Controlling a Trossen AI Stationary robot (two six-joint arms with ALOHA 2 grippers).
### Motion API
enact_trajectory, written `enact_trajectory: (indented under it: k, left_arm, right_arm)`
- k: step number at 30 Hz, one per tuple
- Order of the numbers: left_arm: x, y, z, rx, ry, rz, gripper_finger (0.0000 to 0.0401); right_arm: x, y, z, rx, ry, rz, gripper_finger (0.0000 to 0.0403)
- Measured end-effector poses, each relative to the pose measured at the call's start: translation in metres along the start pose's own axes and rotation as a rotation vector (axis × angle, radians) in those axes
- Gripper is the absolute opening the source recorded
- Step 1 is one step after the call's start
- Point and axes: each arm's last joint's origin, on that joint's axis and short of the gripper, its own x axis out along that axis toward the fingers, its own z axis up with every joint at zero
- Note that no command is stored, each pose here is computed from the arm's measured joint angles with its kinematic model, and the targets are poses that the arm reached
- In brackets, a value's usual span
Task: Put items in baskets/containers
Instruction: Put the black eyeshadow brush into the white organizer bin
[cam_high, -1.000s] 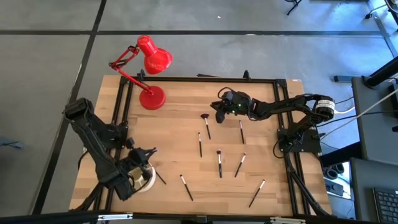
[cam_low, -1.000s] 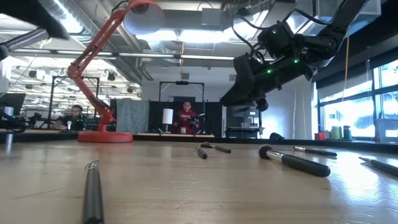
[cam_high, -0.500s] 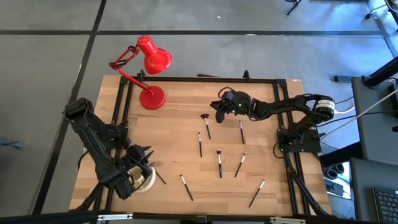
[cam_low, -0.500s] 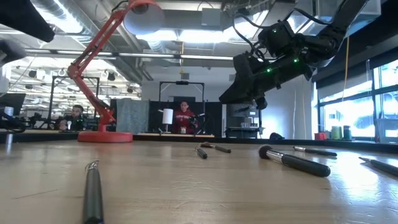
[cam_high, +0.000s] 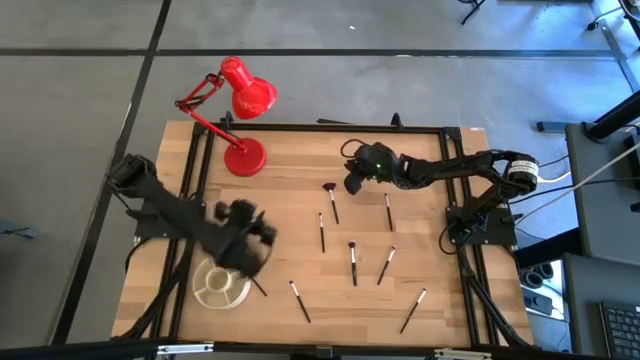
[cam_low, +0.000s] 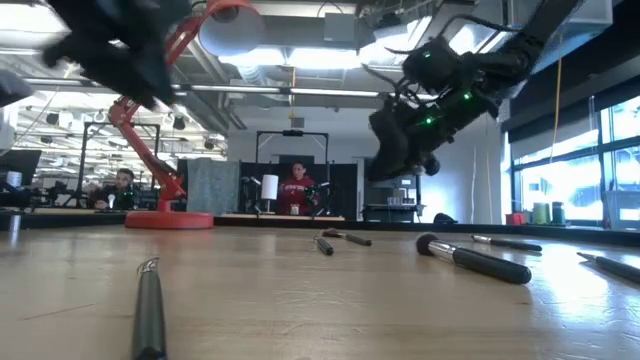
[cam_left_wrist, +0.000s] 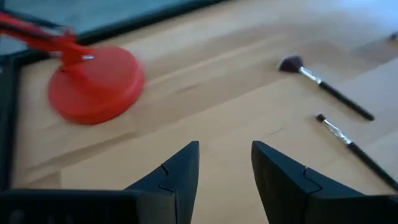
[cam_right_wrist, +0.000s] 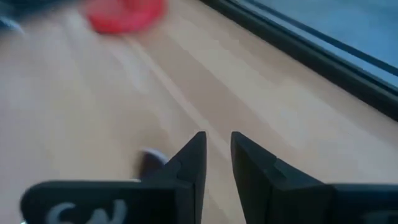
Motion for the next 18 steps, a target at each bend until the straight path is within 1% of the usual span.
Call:
enact_trajectory:
  k: [3,5,7,8,9,10,12,14,15,16,17,18]
  left_arm:
    - [0.032,-0.021,0.023,-0.014,0.048,-0.054,0.0143]
    - [0.052,-0.031,0.039,-0.075,0.038,-0.088,0.0143]
    - [0.072,-0.037,0.054,-0.147,0.023,-0.104,0.0143]
    - [0.081,-0.038,0.058,-0.142,0.034,-0.108,0.0143]
    - [0.089,-0.039,0.062,-0.123,0.047,-0.109,0.0143]
    - [0.096,-0.039,0.064,-0.094,0.058,-0.107,0.0143]
    - [0.108,-0.038,0.064,-0.048,0.076,-0.08,0.0143]
    - [0.118,-0.038,0.061,-0.029,0.061,-0.035,0.0143]
    - [0.122,-0.038,0.059,-0.016,0.042,-0.007,0.0143]
    - [0.126,-0.04,0.056,-0.008,0.006,0.026,0.0143]
    - [0.131,-0.041,0.054,-0.004,-0.036,0.06,0.0143]
    - [0.137,-0.042,0.051,0.0,-0.064,0.091,0.0143]
  right_arm:
    - [0.0,-0.005,0.003,-0.017,0.07,-0.119,0.0074]
    - [-0.001,-0.01,0.003,-0.03,0.099,-0.192,0.0074]
    - [0.0,-0.016,0.004,-0.042,0.112,-0.237,0.0074]
    - [0.0,-0.02,0.004,-0.041,0.118,-0.234,0.0074]
    - [0.001,-0.023,0.005,-0.031,0.126,-0.205,0.0073]
    - [0.002,-0.025,0.005,-0.012,0.137,-0.14,0.0072]
    - [0.004,-0.026,0.007,0.02,0.155,0.036,0.0064]
    - [0.005,-0.023,0.009,0.028,0.15,0.18,0.0053]
    - [0.005,-0.022,0.01,0.027,0.148,0.219,0.0048]
    - [0.005,-0.022,0.011,0.018,0.14,0.227,0.0043]
    - [0.005,-0.022,0.012,-0.016,0.14,0.219,0.0039]
    - [0.004,-0.023,0.014,-0.041,0.159,0.189,0.0037]
